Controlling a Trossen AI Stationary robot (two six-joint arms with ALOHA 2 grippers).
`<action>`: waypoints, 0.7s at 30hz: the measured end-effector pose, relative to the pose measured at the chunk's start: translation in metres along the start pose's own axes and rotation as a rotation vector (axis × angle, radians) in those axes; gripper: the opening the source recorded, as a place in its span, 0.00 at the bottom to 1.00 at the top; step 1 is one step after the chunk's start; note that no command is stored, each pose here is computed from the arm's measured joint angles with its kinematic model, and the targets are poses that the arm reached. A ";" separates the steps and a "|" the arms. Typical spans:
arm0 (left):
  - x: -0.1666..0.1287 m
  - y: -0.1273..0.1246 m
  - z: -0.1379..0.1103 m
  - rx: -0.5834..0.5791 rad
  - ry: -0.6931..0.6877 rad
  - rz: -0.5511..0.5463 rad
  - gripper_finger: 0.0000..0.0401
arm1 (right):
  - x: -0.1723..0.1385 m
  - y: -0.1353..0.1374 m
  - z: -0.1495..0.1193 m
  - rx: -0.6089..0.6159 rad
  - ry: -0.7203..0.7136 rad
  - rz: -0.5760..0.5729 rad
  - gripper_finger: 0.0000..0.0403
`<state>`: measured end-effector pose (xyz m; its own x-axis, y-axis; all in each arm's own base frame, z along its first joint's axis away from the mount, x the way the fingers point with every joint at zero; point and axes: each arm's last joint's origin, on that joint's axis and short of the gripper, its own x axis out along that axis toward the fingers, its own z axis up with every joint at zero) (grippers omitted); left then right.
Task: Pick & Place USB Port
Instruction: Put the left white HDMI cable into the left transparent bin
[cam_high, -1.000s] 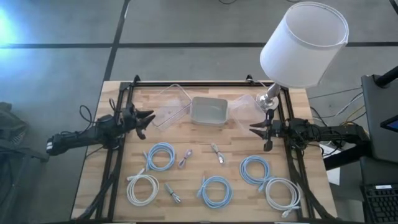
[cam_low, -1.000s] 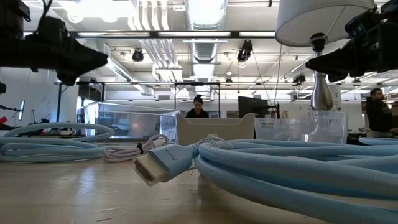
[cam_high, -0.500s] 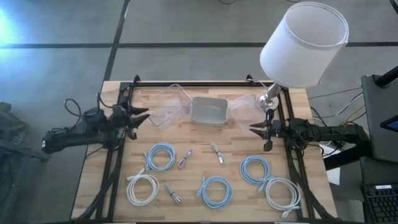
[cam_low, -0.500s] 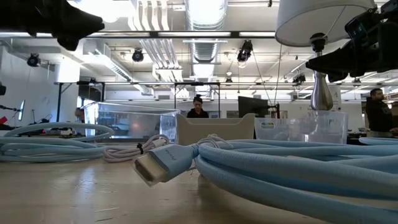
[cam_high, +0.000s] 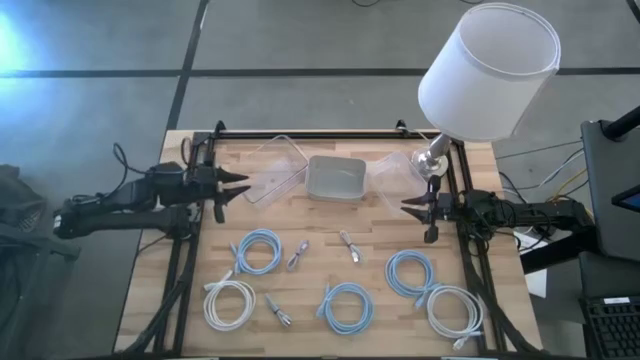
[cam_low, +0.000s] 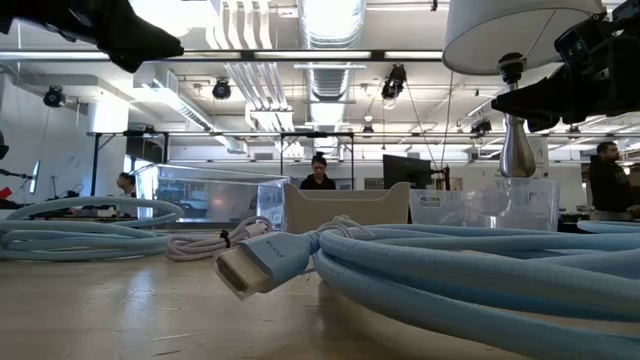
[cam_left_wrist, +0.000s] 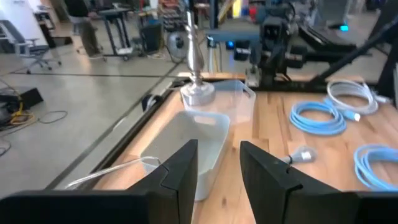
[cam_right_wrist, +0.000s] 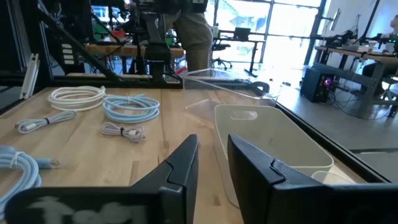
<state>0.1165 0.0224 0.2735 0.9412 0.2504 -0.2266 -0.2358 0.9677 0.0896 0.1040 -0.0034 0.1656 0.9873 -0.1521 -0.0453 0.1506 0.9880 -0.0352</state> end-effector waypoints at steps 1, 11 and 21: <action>0.002 0.000 0.000 0.004 0.010 -0.006 0.31 | 0.000 0.000 0.000 0.000 0.000 0.000 0.21; 0.017 -0.002 -0.006 0.014 0.089 -0.013 0.49 | 0.000 0.000 0.002 -0.028 -0.019 -0.002 0.18; 0.030 -0.005 -0.009 0.012 0.126 -0.045 0.53 | -0.005 -0.003 0.029 -0.165 -0.296 -0.098 0.19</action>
<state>0.1440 0.0257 0.2571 0.9128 0.2097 -0.3505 -0.1909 0.9777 0.0879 0.1004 -0.0051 0.1953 0.9439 -0.2074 0.2569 0.2592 0.9475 -0.1873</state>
